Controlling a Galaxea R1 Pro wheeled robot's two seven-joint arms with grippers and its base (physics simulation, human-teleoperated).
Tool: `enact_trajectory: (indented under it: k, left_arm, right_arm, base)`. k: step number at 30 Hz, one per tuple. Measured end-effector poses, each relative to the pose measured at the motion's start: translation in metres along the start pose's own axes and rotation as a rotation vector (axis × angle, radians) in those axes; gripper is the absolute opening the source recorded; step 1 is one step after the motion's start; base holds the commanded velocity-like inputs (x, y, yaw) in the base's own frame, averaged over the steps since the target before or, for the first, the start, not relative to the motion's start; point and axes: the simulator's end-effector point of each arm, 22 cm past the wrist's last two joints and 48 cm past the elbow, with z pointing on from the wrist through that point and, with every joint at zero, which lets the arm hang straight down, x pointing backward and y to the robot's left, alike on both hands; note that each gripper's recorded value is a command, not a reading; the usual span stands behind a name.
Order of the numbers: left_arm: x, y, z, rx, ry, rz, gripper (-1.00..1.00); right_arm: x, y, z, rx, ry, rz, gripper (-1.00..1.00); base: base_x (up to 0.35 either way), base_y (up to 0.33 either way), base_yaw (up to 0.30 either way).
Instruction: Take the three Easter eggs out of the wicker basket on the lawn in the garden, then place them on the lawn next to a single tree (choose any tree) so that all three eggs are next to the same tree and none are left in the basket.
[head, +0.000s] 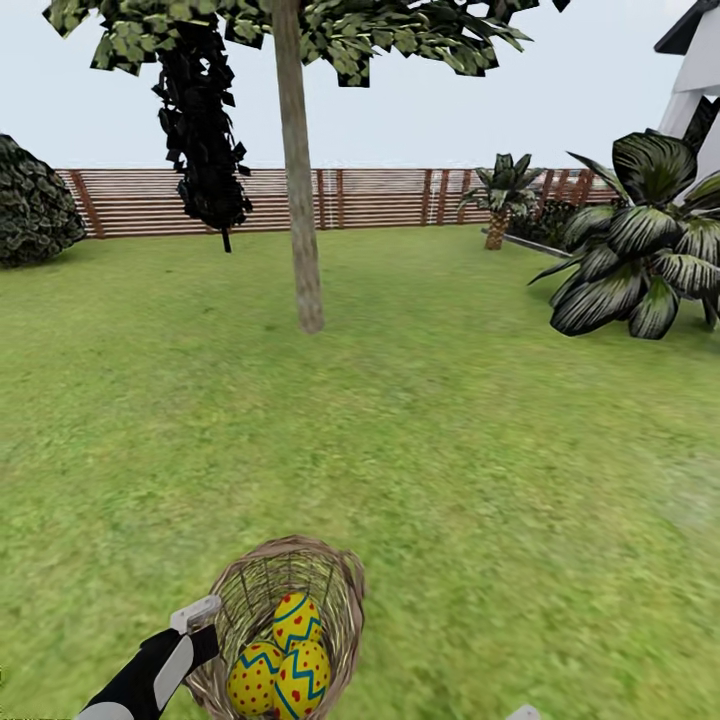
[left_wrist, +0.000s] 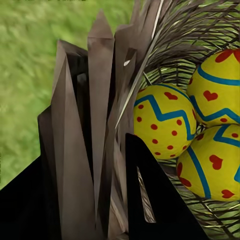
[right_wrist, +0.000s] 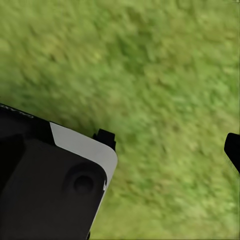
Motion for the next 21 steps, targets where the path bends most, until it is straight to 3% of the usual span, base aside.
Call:
enact_trajectory:
  k: [21]
  left_arm:
    - [-0.012,-0.004,-0.009,0.013,-0.028,-0.005,-1.00]
  right_arm:
    - [-0.012,-0.004,-0.005,0.011,-0.028,-0.003,1.00]
  base:
    - [0.000,0.000,0.141]
